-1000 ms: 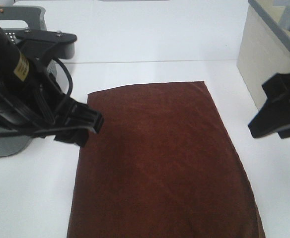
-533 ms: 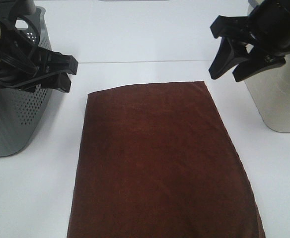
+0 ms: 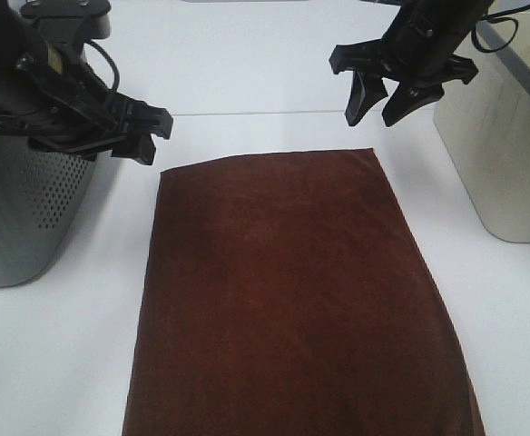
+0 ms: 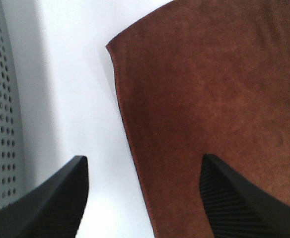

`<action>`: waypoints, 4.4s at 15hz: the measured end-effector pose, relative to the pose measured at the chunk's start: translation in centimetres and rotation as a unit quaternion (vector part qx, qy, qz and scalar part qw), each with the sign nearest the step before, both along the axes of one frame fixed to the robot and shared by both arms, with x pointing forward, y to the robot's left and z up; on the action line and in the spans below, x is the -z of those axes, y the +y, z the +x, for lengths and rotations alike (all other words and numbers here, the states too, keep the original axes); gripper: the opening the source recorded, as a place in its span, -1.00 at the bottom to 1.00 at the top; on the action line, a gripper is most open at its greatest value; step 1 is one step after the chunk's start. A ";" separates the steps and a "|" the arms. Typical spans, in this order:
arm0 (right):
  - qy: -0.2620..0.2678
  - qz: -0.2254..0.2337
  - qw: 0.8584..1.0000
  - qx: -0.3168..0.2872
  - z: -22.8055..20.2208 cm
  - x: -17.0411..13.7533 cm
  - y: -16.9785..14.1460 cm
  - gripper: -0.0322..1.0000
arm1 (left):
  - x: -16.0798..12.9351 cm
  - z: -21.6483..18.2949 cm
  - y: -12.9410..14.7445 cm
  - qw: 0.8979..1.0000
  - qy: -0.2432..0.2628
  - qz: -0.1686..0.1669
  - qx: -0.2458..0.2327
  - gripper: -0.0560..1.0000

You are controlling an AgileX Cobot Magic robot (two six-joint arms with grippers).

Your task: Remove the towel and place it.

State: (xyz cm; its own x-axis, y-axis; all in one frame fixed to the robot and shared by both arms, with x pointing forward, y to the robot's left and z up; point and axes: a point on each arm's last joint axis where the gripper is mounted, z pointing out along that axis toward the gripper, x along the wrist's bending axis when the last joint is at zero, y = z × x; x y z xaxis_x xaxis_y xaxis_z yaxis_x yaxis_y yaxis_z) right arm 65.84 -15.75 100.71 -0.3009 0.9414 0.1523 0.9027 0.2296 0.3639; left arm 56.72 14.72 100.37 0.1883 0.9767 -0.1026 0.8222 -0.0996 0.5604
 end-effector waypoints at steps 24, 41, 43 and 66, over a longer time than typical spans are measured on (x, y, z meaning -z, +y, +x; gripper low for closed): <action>-0.033 -0.082 0.994 0.060 10.7 12.3 -1.4 -0.05 | 4.6 9.2 -4.3 0.995 0.059 0.067 0.032 0.27; 0.024 -0.131 0.990 0.045 10.2 9.6 -1.8 -0.94 | 8.3 11.1 -2.7 0.995 0.093 0.029 -0.028 0.27; 0.026 -0.131 0.990 0.045 10.2 9.6 -1.8 -0.94 | 9.2 12.0 -1.8 0.992 0.111 -0.010 -0.053 0.27; 0.017 -0.129 0.991 0.043 10.3 9.5 -1.8 -0.94 | 12.6 17.9 -2.9 0.989 0.013 -0.119 -0.086 0.27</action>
State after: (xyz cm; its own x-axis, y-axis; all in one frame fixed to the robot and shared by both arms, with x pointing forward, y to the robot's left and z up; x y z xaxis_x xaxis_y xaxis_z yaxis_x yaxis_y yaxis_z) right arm 76.16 -17.54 91.18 -0.2166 0.9723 -0.0883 0.9338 0.2327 0.2717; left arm 74.60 11.84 87.76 0.0161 0.9415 -0.3366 0.8302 0.1750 0.5293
